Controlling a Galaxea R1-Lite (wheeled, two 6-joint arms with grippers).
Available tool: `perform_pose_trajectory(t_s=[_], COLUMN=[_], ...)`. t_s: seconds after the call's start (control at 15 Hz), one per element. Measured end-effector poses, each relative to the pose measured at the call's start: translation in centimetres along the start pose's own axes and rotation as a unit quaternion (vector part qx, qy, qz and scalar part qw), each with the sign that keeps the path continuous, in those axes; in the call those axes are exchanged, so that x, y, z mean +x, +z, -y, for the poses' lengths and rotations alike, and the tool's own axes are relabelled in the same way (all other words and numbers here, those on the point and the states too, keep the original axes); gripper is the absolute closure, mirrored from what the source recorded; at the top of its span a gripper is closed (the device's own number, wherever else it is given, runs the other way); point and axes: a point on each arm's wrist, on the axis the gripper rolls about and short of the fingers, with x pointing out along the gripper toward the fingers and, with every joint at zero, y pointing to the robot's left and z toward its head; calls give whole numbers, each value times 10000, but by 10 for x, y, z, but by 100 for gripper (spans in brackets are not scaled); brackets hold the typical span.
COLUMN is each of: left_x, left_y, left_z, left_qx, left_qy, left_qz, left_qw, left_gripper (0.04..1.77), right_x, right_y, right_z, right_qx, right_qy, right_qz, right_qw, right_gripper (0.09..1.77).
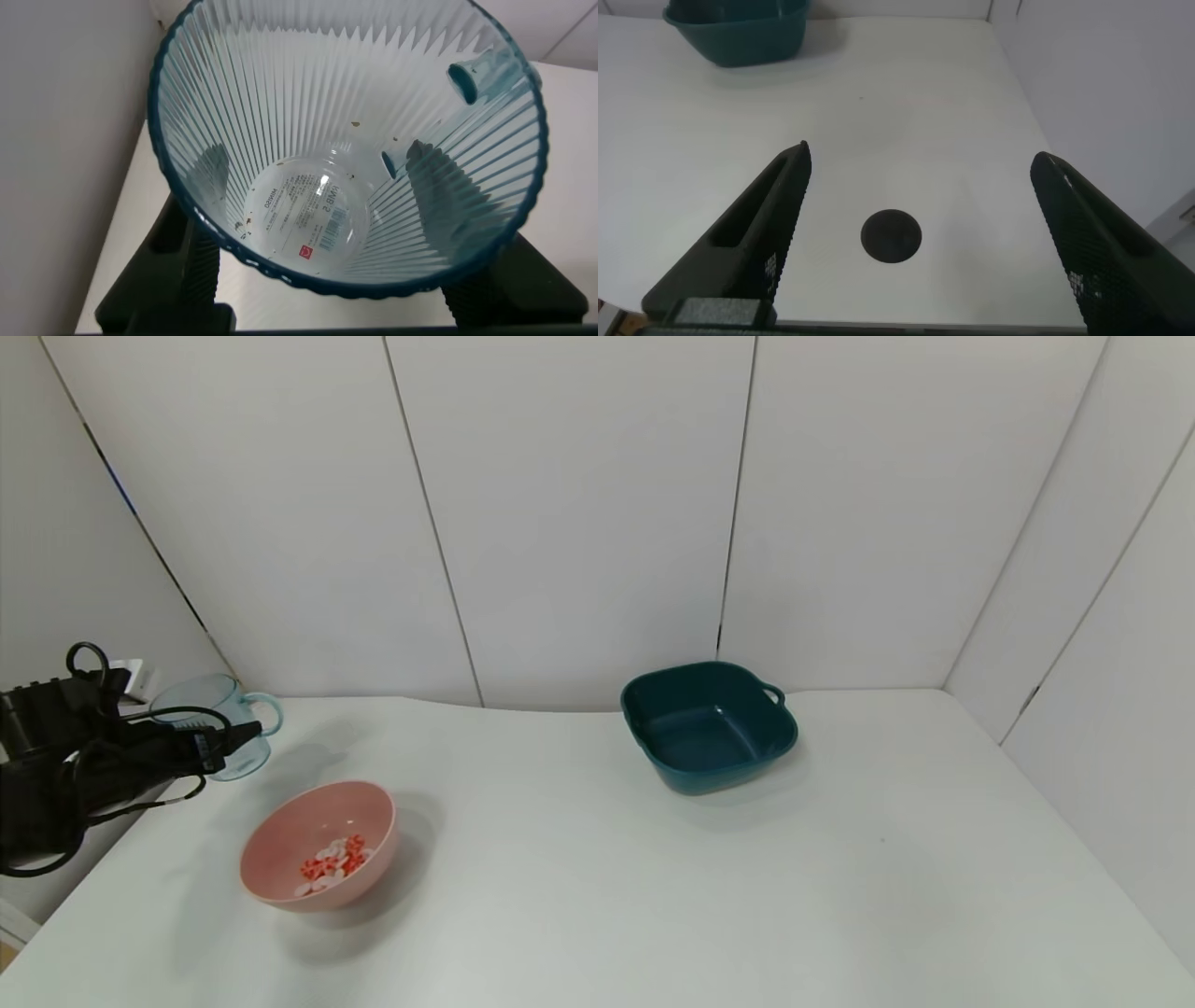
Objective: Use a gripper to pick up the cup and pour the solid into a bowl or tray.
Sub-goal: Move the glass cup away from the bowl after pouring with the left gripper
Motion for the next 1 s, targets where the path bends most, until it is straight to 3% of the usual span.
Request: perform_pose_trajectory(t_s=[0.87, 1.0], left_x=[31, 31], left_y=[-29, -30], left_z=[14, 14], left_qx=[0, -6], left_qy=[-321, -322], left_qz=[-203, -216], left_qw=[9993, 9992], left_gripper=[53, 41], right_x=[0, 0], right_y=[0, 0], right_z=[0, 0], right_qx=[0, -4], right_qy=[4, 2], right_qz=[-4, -17], right_qw=[10000, 10000], right_gripper=[15, 15])
